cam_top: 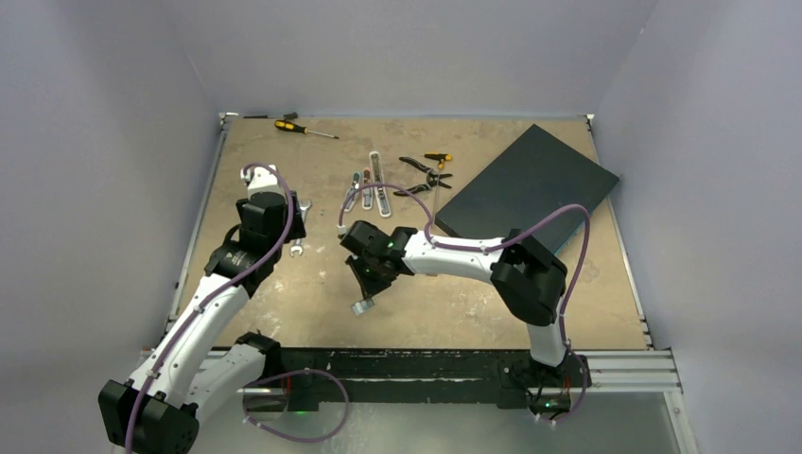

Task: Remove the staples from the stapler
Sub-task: Place the staple in the staple box.

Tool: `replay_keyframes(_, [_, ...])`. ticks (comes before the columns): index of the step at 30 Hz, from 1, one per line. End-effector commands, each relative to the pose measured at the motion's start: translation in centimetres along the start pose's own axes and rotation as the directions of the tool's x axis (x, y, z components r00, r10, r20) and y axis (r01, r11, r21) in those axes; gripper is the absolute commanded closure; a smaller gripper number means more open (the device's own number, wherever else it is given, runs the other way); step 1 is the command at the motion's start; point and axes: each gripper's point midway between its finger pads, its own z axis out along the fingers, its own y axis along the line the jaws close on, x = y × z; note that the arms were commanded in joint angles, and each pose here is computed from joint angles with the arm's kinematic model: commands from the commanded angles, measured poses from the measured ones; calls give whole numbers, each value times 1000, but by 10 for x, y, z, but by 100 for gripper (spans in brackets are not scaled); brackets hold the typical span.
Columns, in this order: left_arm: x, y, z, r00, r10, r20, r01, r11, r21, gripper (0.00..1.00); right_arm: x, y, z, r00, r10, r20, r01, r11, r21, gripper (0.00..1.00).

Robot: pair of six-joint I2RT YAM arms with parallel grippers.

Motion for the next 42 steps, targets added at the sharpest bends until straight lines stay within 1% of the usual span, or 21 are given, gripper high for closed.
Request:
replay_keyframes(1, [-8, -4, -1, 999, -7, 36, 7, 1000, 19, 36, -22, 3, -9, 997, 19, 70, -20, 1000, 23, 82])
replay_keyframes(3, [-8, -4, -1, 999, -7, 36, 7, 1000, 18, 36, -25, 5, -10, 997, 19, 77, -21, 1000, 17, 81])
replay_keyframes(18, [-8, -4, -1, 999, -7, 36, 6, 1000, 18, 36, -13, 1, 6, 1000, 4, 25, -5, 999, 34, 81])
replay_keyframes(25, [-8, -4, -1, 999, -6, 34, 5, 1000, 19, 35, -16, 2, 5, 999, 4, 35, -6, 999, 34, 78])
replay_keyframes(30, [-7, -4, -1, 999, -7, 35, 6, 1000, 19, 36, -16, 2, 5, 999, 4, 34, -5, 999, 35, 73])
replay_keyframes(36, [-7, -4, 0, 999, -5, 33, 5, 1000, 18, 35, -21, 4, 1, 999, 3, 48, -4, 1000, 28, 70])
replay_keyframes(42, [-7, -4, 0, 999, -6, 35, 6, 1000, 17, 35, -31, 8, -9, 996, 3, 88, -5, 1000, 20, 70])
